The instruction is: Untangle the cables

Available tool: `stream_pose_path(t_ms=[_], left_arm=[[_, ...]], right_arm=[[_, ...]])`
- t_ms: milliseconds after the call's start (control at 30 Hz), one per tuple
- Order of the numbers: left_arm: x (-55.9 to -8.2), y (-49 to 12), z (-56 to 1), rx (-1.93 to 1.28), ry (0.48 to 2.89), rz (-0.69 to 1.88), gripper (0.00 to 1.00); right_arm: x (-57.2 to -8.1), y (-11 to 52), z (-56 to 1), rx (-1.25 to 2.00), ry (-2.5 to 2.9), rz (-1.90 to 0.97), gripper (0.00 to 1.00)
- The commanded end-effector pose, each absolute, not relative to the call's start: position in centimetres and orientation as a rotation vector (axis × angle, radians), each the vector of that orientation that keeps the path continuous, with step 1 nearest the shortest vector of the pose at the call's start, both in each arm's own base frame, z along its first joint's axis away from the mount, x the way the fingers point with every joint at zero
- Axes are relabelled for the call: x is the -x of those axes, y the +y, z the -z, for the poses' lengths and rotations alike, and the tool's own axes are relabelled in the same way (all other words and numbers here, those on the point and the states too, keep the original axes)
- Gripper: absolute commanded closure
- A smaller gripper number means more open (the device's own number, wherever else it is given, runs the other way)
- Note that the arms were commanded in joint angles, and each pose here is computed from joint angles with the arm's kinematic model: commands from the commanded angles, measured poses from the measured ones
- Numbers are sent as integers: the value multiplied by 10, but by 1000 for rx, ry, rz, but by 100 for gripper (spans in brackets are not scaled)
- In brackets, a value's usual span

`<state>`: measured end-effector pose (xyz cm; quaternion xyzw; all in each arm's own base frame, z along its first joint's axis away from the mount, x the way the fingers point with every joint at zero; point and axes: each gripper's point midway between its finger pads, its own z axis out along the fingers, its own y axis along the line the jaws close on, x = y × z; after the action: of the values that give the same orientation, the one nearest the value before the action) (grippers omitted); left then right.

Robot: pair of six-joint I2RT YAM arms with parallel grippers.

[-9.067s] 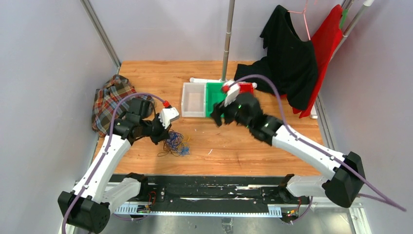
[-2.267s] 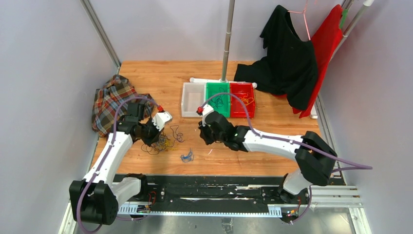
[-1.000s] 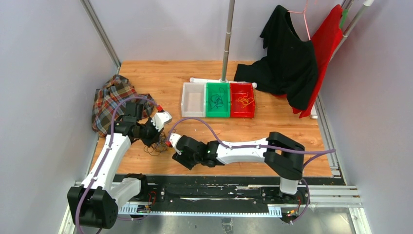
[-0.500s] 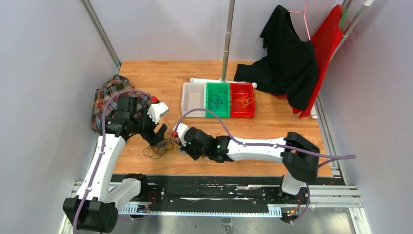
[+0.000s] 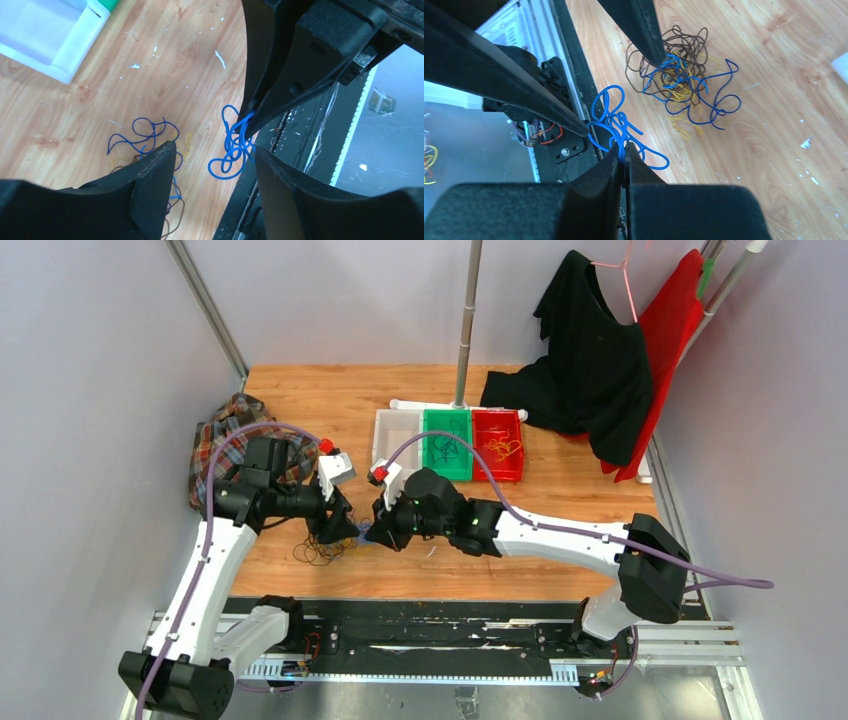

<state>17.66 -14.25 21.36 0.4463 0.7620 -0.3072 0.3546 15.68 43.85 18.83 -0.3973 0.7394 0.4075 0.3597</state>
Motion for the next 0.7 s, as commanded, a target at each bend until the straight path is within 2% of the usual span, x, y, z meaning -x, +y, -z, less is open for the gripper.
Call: stream_pose_path(t_ms=[0, 200, 333, 433, 600, 667], left_arm=[[-170, -153, -220, -1168, 1934, 890, 43], [-161, -157, -220, -1170, 1905, 937, 72], [-160, -157, -225, -1158, 1904, 934, 97], [-160, -156, -234, -1129, 1909, 918, 99], [-154, -158, -250, -1110, 1867, 927, 99], [-154, -159, -253, -1100, 1868, 934, 99]], right_arm=[[-151, 443, -206, 999, 1877, -1182, 99], [-158, 443, -212, 933, 1876, -1222, 99], [-166, 442, -211, 884, 1894, -1197, 99], [-184, 435, -208, 786, 1920, -1093, 93], [-215, 419, -210, 583, 1939, -925, 60], [-223, 414, -212, 519, 1932, -880, 55]])
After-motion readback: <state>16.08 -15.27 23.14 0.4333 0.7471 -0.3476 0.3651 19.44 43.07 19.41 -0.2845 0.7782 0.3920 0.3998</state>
